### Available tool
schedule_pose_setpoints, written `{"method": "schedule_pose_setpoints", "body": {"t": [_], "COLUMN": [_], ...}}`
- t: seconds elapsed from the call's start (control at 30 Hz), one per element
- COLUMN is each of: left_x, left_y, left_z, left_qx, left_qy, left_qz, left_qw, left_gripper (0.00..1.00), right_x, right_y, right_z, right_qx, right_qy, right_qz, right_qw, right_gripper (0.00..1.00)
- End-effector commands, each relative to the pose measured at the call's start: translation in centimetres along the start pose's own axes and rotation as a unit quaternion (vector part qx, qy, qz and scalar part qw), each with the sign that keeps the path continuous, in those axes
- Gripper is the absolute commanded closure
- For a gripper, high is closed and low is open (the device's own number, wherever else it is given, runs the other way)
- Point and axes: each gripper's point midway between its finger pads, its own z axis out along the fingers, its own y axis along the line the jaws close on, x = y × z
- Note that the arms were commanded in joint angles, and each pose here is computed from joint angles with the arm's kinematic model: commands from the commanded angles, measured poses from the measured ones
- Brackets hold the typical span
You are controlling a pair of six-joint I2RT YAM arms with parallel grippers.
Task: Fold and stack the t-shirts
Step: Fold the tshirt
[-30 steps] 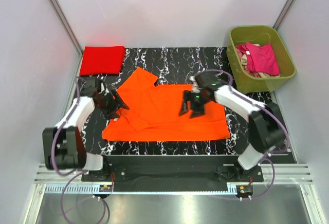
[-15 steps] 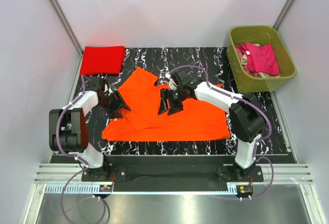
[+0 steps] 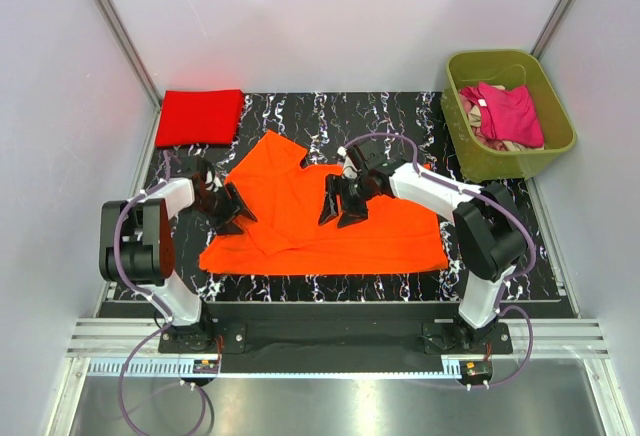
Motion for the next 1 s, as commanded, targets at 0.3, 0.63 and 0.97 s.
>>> {"method": "schedule_pose_setpoints", "body": {"t": [0.3, 0.63, 0.97], "left_x": [-1.1, 0.2, -0.5], "left_y": [-1.6, -0.5, -1.9], "left_z": [0.5, -0.7, -0.4], "left_qx": [0.031, 0.010, 0.027], "left_qy": [-0.018, -0.035, -0.040], "left_qz": [0.022, -0.003, 0.007], "left_qw": [0.999, 0.999, 0.999], "left_gripper": [0.45, 0.46, 0.46], "right_x": [-0.3, 0.1, 0.5], "right_y": [0.9, 0.1, -0.3], "right_z": [-1.3, -1.8, -1.9], "right_qx": [-0.017, -0.010, -0.011], "right_qy": [-0.026, -0.031, -0.030], "right_qz": [-0.009, 0.000, 0.004], "right_qw": [0.999, 0.999, 0.999], "right_gripper": [0.34, 0.34, 0.34]}}
